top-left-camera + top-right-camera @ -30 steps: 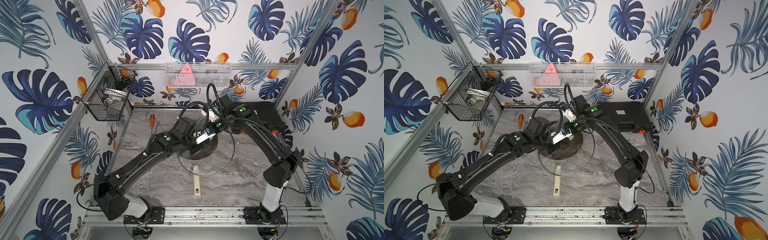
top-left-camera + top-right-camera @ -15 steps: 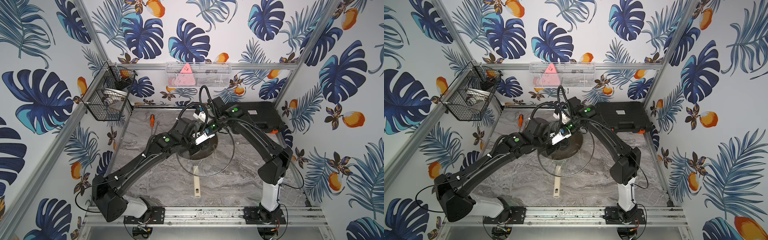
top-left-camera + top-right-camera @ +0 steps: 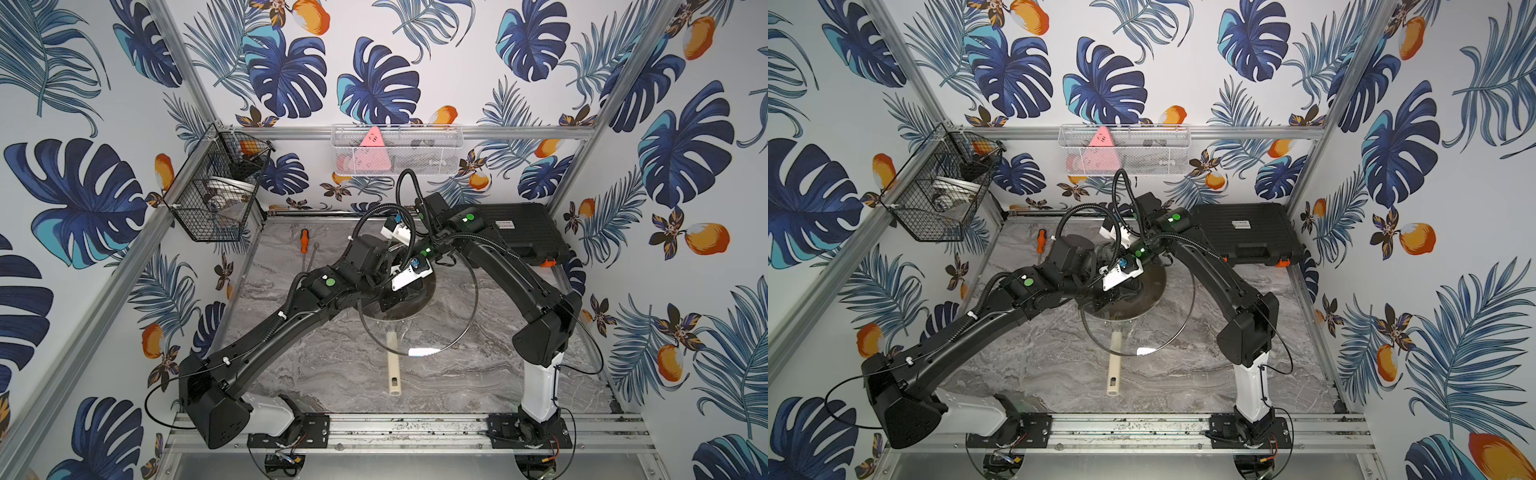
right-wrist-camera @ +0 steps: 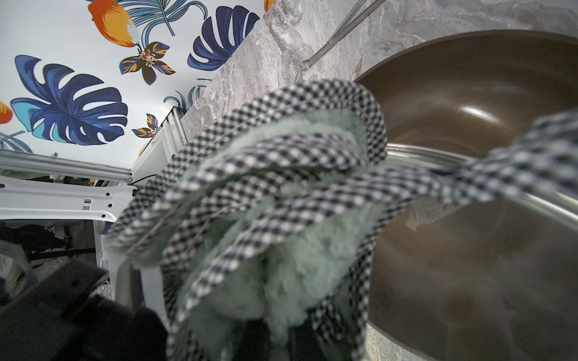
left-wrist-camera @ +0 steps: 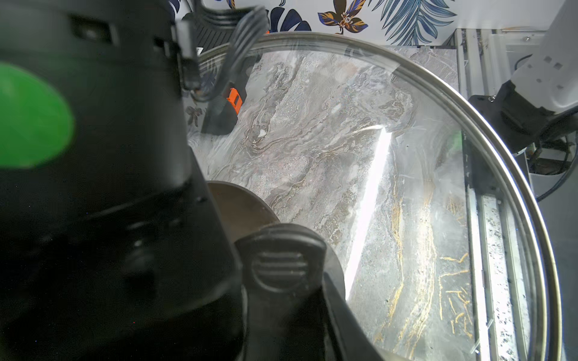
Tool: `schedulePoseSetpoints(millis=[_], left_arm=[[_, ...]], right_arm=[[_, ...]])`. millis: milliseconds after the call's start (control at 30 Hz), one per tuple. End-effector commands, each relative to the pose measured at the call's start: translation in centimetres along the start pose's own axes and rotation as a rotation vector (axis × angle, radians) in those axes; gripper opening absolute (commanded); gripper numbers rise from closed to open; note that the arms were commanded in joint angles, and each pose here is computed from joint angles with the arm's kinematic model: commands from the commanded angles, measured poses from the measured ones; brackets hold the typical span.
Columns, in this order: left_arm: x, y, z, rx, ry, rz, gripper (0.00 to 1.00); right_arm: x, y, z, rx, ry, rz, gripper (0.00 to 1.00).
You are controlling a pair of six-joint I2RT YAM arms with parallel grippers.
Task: Wipe the pot lid with a cloth
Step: Wipe the pot lid.
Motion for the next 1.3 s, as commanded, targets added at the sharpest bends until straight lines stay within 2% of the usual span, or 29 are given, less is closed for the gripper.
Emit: schedulePoseSetpoints(millis=[0, 267, 433, 667, 967, 1267], left_arm=[[-1.8, -5.6, 2.7, 0.132, -0.124, -0.221, 0.00], [-1.7, -5.8, 2.0, 0.157, -0.068, -0.227, 0.00], [-1.6, -5.8, 2.1, 0.154, -0.072, -0.225, 0.00], [-1.1, -5.1, 2.4, 0.138, -0.085, -0.189, 0.00], [-0.8, -4.6, 2.6, 0.127, -0.095, -0.164, 0.00], [-0.1, -3.8, 3.1, 0.107, -0.114, -0.116, 0.00]], right_arm=[[0.2, 1.6, 0.2, 0.004, -0.028, 0.075, 0.00], [0.3, 2.4, 0.3, -0.017, -0.044, 0.108, 0.00], [0.1, 2.1, -0.1, -0.008, -0.004, 0.091, 0.00], [-1.2, 0.9, -3.2, 0.053, 0.204, 0.011, 0.00], [-3.0, 0.0, -5.4, 0.107, 0.348, -0.072, 0.00], [-4.8, 0.7, -6.8, 0.124, 0.471, -0.074, 0.00]])
Point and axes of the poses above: each gripper's point midway between its finger pads, its own x axis out along the fingers, its own z axis along the line the jaws close on, y = z × x, the point moved 2 cm from there along -x, back along the fingers, and after that the axes turned 9 degrees about x, right-handed, at the moved point
